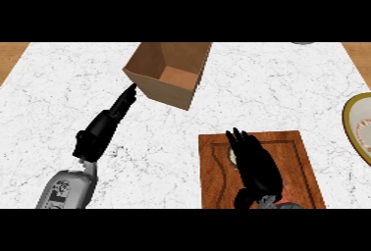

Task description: Pick the cupcake from the cutting board and place it in the cardboard box

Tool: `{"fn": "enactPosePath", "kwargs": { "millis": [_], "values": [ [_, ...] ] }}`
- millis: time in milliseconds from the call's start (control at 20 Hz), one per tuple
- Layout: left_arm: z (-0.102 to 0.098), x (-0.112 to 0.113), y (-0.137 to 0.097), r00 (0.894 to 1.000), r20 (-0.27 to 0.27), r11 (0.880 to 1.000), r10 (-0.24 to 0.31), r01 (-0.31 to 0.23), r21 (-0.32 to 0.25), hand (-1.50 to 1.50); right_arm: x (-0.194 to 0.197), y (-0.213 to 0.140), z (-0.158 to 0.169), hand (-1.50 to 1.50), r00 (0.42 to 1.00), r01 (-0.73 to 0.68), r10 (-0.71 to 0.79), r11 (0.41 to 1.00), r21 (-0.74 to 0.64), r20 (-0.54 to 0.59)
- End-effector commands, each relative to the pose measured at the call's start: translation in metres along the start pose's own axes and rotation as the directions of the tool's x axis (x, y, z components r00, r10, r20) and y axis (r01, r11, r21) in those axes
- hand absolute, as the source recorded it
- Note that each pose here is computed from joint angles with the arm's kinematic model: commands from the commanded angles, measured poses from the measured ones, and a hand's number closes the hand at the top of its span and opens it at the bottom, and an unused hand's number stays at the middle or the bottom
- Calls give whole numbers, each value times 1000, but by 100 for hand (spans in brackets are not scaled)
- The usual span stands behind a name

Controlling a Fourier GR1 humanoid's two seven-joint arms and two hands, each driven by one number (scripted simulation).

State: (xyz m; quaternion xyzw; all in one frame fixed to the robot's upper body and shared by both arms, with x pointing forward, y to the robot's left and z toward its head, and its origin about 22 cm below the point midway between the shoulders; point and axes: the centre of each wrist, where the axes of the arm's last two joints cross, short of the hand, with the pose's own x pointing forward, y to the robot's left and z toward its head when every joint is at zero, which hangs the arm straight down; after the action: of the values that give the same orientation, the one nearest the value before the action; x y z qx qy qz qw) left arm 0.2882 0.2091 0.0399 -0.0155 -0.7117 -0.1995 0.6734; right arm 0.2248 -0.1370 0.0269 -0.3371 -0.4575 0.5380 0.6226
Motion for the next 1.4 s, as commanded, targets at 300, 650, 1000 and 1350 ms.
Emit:
{"fn": "enactPosePath", "kwargs": {
  "millis": [300, 650, 1000, 1350],
  "values": [
    [-1, 1, 0, 1000, -16, 1000, 6, -6, 1, 0, -21, 18, -8, 150, 998, -69, 69, 995, 68, -2],
    [-6, -1, 8, 1000, -4, 1000, 9, -9, -5, 0, -23, 20, -27, 150, 993, -103, 108, 991, -87, 51],
    [-9, 8, -17, 999, 33, 996, 10, -7, -90, 0, 29, -29, -10, 150, 526, -340, 289, 934, -114, 800],
    [-5, 4, 1, 1000, 16, 1000, -9, 10, -26, 0, -21, -120, -35, 150, 174, -151, 345, 935, -321, 922]
  ]
}}
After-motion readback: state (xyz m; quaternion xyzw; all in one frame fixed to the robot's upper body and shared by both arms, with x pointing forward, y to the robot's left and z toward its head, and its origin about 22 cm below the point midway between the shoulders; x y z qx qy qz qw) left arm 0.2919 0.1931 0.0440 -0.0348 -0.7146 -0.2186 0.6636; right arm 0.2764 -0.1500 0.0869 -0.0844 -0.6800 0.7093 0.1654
